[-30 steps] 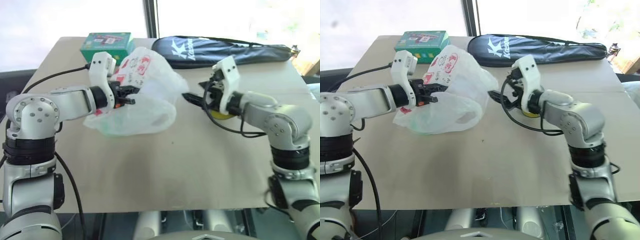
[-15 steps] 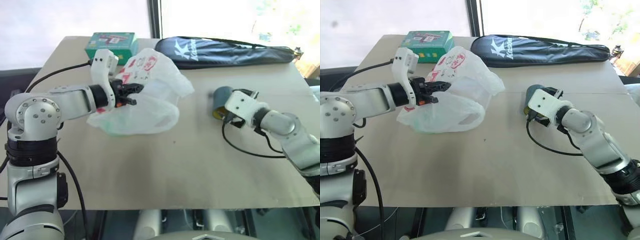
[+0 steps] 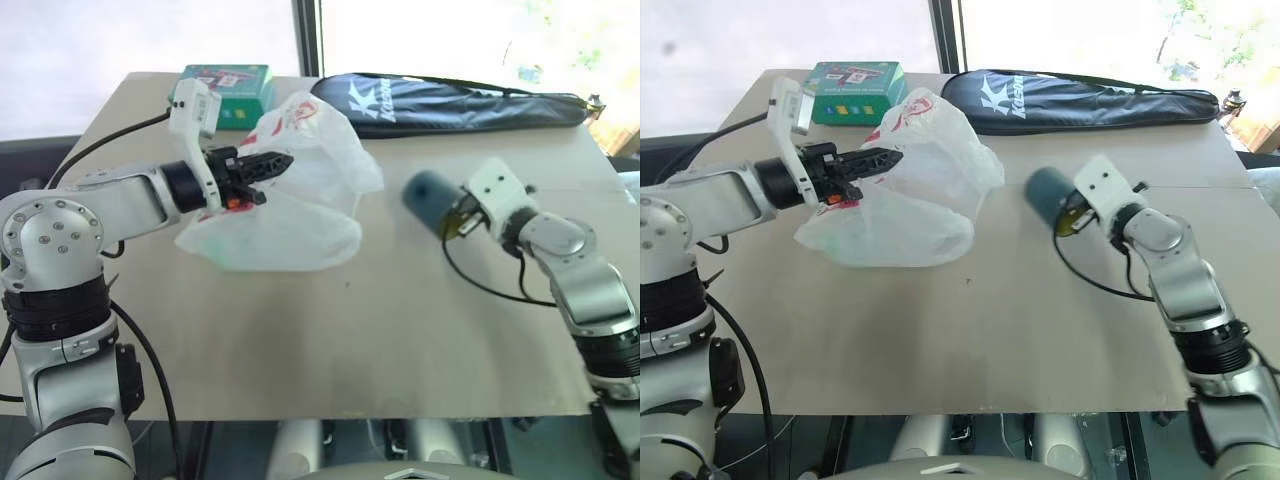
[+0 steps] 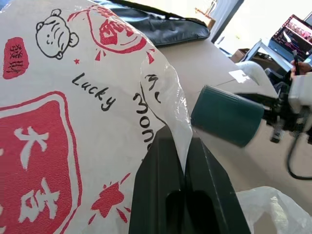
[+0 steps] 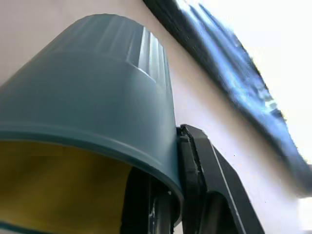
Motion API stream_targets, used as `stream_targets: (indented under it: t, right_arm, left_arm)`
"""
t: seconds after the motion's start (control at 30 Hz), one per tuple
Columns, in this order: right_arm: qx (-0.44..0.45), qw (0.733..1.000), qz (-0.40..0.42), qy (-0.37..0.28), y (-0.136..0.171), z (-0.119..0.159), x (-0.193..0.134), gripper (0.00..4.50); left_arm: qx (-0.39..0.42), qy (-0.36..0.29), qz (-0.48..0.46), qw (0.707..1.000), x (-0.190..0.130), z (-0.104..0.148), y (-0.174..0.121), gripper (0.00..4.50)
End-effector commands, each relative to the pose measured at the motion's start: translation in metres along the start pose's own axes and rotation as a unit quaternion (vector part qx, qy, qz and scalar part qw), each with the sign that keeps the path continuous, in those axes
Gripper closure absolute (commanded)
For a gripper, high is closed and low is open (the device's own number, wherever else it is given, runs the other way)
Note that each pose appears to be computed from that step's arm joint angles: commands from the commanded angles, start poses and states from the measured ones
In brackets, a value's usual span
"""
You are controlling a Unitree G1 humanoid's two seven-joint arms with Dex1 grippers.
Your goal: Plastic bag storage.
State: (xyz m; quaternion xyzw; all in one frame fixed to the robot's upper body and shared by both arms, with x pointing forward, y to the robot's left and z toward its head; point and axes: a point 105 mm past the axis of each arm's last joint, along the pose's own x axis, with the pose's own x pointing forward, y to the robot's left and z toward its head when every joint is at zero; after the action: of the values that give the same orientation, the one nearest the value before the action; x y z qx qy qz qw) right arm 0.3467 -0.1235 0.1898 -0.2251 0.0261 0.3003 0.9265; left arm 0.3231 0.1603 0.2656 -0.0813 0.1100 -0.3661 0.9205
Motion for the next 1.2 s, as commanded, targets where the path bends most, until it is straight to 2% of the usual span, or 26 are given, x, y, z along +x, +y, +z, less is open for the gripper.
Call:
stream_targets:
  t: [0.03, 0.33, 0.37, 0.43, 0.57, 0.67, 0.7, 0.73, 0.8, 0.87, 1.03, 1.2]
  right_arm:
    - [0.009, 0.993, 0.084, -0.086, 0.035, 0.054, 0.005, 4.47]
    - [0.025, 0.977, 0.163, -0.137, 0.11, 0.095, 0.089, 4.47]
    - [0.023, 0.983, 0.119, -0.14, 0.109, 0.098, 0.108, 4.47]
    - [0.013, 0.986, 0.096, -0.136, 0.116, 0.1, 0.136, 4.47]
    - [0.01, 0.986, 0.056, -0.159, 0.113, 0.104, 0.154, 3.09]
    - [0.05, 0.975, 0.098, -0.193, 0.12, 0.117, 0.146, 1.6]
    - [0.033, 0.972, 0.115, -0.203, 0.119, 0.117, 0.14, 1.21]
    - [0.022, 0.968, 0.138, -0.208, 0.118, 0.114, 0.133, 1.21]
    - [0.015, 0.964, 0.162, -0.21, 0.108, 0.105, 0.115, 0.51]
    - [0.007, 0.965, 0.161, -0.208, 0.095, 0.1, 0.095, 0.13]
    - [-0.026, 0.966, 0.172, -0.191, 0.066, 0.094, 0.025, 0.13]
    - [-0.074, 0.987, 0.098, -0.108, 0.04, 0.068, -0.004, 0.13]
  left_arm:
    - [-0.002, -0.031, -0.026, 0.999, -0.009, 0.015, -0.008, 4.5]
    - [-0.014, -0.039, -0.038, 0.998, -0.016, 0.016, -0.014, 4.5]
    - [-0.015, -0.04, -0.041, 0.998, -0.016, 0.015, -0.015, 4.5]
    - [-0.019, -0.043, -0.04, 0.998, -0.017, 0.012, -0.016, 4.5]
    - [-0.029, -0.051, -0.032, 0.998, -0.019, 0.008, -0.016, 4.5]
    - [-0.034, -0.055, -0.025, 0.998, -0.021, 0.006, -0.016, 4.5]
    - [-0.036, -0.057, -0.017, 0.998, -0.021, 0.006, -0.013, 4.5]
    - [-0.036, -0.061, -0.008, 0.997, -0.02, 0.006, -0.011, 4.5]
    - [-0.046, -0.07, 0.0, 0.997, -0.018, 0.008, -0.007, 4.5]
    - [-0.049, -0.092, -0.012, 0.995, -0.017, 0.012, -0.008, 4.5]
    - [-0.052, -0.094, -0.005, 0.994, -0.013, 0.011, -0.001, 4.5]
    - [-0.038, -0.085, -0.017, 0.996, -0.006, 0.009, -0.002, 4.5]
